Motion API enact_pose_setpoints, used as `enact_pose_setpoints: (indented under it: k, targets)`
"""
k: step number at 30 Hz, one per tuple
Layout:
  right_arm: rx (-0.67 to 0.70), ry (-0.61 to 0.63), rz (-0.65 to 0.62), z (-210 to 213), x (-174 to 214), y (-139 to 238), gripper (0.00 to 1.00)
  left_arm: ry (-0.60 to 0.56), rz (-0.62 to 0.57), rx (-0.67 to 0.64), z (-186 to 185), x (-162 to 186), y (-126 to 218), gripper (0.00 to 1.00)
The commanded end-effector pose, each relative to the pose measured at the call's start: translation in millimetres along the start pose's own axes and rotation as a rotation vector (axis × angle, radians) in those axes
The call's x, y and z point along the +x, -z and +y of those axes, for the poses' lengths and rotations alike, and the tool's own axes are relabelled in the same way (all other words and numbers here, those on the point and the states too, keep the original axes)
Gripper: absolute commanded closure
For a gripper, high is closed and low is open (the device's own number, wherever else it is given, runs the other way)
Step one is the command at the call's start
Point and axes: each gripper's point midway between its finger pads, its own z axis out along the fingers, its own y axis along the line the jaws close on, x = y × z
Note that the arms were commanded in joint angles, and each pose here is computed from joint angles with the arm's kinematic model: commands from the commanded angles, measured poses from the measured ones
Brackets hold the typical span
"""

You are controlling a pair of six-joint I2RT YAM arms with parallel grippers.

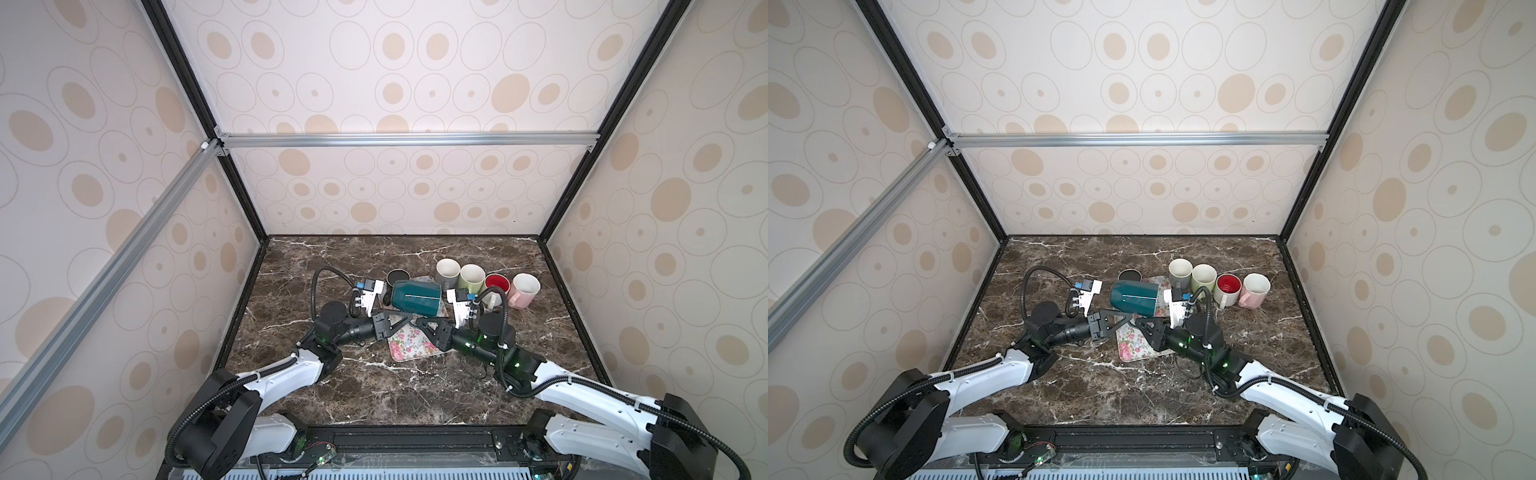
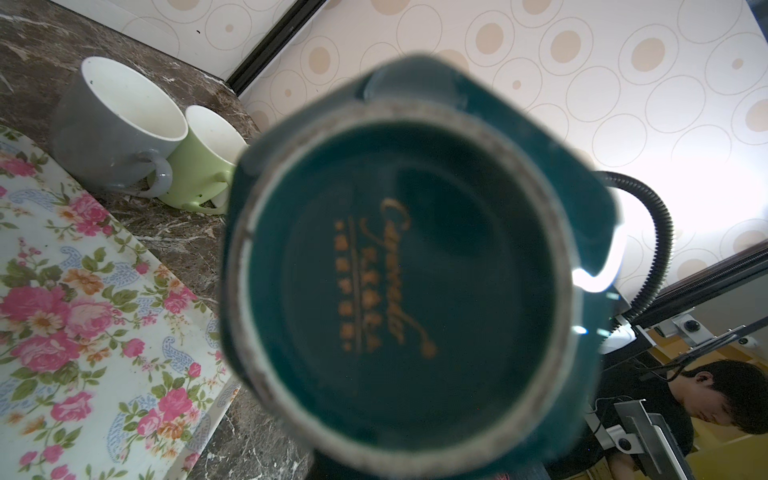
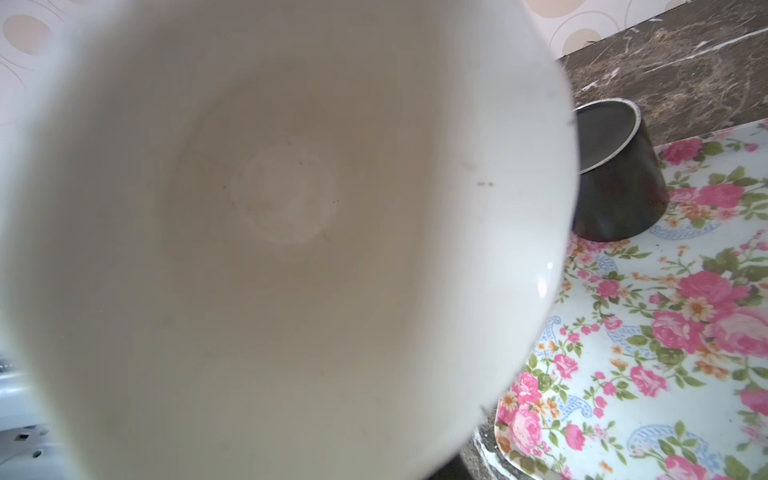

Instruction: Turn the mug right side up

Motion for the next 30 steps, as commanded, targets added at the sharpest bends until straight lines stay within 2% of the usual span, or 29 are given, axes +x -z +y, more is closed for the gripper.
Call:
enact_pose_setpoints:
  k: [1,13,14,17,28,29,30]
  targets:
    - [-0.166,0.064,-0.080,46.1,-25.0,7.5,0.82,-0.057,0.027,0.047,-12.7,0.0,-3.5,1.00]
    - [-0.212,0.087,-0.080,55.8,-25.5,8.6,0.85,-0.025,0.048,0.033,-3.8,2.5,-8.8,1.00]
    - [-0.212,0.087,-0.081,55.5,-25.3,8.9,0.86,-0.024,0.046,0.031,-3.1,1.5,-8.9,1.00]
    - [-0.227,0.093,-0.083,57.9,-25.1,9.4,1.00,-0.017,0.054,0.024,-0.1,2.3,-10.5,1.00]
    - [-0.175,0.075,-0.093,45.8,-24.2,7.6,1.00,0.003,0.043,0.008,4.7,-3.8,-16.0,0.99]
    - [-0.165,0.071,-0.097,43.2,-24.1,7.4,1.00,0.007,0.038,0.002,5.8,-5.0,-16.1,0.91]
    - [-0.148,0.063,-0.103,39.4,-24.3,7.3,1.00,0.009,0.034,-0.005,6.3,-6.3,-16.4,0.77]
